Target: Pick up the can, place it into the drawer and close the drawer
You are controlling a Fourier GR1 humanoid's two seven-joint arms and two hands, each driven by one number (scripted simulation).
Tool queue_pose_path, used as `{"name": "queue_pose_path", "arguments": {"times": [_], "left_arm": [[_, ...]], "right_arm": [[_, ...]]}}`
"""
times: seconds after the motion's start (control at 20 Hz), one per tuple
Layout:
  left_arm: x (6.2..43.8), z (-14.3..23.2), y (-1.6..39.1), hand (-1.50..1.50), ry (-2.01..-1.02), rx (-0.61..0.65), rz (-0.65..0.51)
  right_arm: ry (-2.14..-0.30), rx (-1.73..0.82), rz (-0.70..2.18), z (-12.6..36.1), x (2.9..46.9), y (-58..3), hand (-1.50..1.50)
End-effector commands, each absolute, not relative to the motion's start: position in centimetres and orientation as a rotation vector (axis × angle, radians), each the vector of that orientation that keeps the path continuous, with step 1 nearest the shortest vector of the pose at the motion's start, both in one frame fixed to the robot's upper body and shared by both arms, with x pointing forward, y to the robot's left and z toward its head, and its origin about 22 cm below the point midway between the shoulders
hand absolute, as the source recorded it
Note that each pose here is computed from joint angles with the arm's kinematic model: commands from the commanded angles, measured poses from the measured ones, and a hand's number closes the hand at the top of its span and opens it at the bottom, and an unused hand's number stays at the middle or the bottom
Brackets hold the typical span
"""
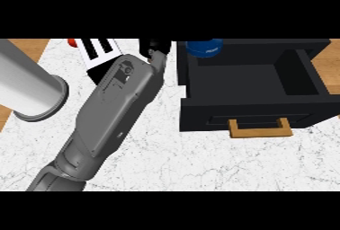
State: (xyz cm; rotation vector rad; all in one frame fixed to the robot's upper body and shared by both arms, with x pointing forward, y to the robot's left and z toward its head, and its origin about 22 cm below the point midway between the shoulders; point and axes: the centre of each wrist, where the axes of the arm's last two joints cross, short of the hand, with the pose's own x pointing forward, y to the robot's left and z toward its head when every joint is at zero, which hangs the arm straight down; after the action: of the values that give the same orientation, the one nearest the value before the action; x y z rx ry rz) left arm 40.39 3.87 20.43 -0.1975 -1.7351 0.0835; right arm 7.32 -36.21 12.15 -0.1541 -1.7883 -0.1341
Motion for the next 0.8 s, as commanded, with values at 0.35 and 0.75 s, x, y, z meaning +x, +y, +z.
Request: {"name": "queue_pose_path", "arguments": {"times": [0.35,0.75], "left_arm": [[41.3,22.4,-0.3,1.50,-1.715,-0.173,0.058],[42.5,20.2,-0.2,1.50,-1.696,-0.134,0.046]], "right_arm": [[-1.788,-0.123,-0.115,12.3,7.9,-35.9,-1.50],[-1.813,-0.126,-0.101,12.5,8.3,-35.9,-1.50]]}}
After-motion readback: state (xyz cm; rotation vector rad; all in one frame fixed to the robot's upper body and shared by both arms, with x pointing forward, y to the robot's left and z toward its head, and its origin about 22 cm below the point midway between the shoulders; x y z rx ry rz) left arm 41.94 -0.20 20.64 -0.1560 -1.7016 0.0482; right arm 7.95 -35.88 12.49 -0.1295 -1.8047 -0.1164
